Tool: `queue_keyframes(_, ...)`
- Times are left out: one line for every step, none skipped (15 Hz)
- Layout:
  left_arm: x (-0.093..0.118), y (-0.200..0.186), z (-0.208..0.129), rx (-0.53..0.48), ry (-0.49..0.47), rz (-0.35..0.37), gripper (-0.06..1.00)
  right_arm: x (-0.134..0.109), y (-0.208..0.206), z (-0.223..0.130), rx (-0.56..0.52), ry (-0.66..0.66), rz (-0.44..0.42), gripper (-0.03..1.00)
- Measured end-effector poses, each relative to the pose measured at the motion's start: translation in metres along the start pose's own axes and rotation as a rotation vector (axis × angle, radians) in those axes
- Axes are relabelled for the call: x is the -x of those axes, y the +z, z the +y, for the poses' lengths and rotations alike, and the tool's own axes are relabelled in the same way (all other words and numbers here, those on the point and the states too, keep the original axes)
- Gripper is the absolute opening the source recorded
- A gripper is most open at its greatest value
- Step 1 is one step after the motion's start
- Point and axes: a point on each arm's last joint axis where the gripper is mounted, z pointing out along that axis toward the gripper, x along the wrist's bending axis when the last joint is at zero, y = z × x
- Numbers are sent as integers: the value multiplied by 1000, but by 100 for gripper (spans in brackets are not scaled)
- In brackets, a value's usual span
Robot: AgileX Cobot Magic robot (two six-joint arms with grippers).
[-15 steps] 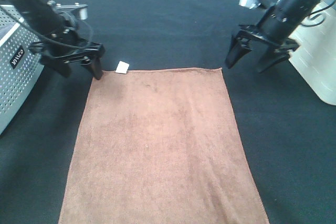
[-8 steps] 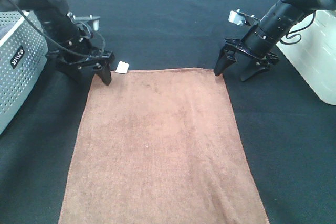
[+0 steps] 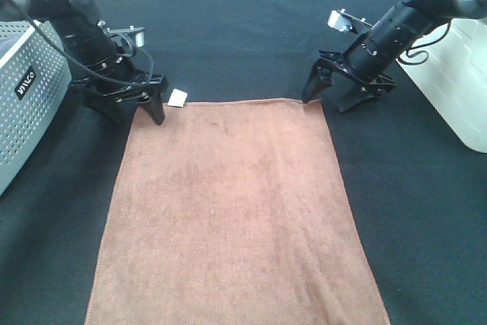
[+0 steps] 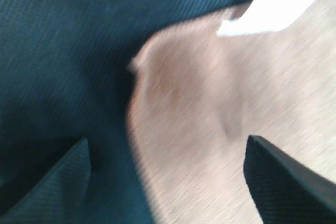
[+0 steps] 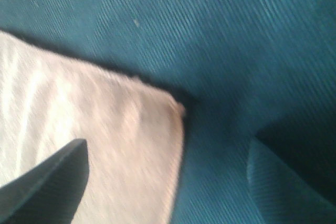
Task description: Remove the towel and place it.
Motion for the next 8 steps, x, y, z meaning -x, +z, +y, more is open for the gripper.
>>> queue_keyframes(1,2,1,12,-9,-13,75,-5,4,1,10,-11,-4,76)
queue_keyframes(2,2,2,19,-12,-21,75,-10,10,3,17,-21,-4,76)
queue_keyframes(2,4,2,20,-18,-29,75,-15,13,5,31,-29,-6,76)
queue_keyframes(2,3,2,21,-18,-29,75,-18,17,5,35,-37,-7,76)
queue_keyframes(4,4,2,23,-13,-29,75,-21,19,6,40,-42,-11,75)
queue_keyframes(9,5,3,28,-3,-30,75,-25,22,6,44,-56,-27,73)
queue_keyframes(18,8,3,38,15,-32,74,-29,25,7,47,-86,-55,70)
queue_keyframes(35,12,3,51,47,-36,74,-37,31,6,34,-147,-127,62)
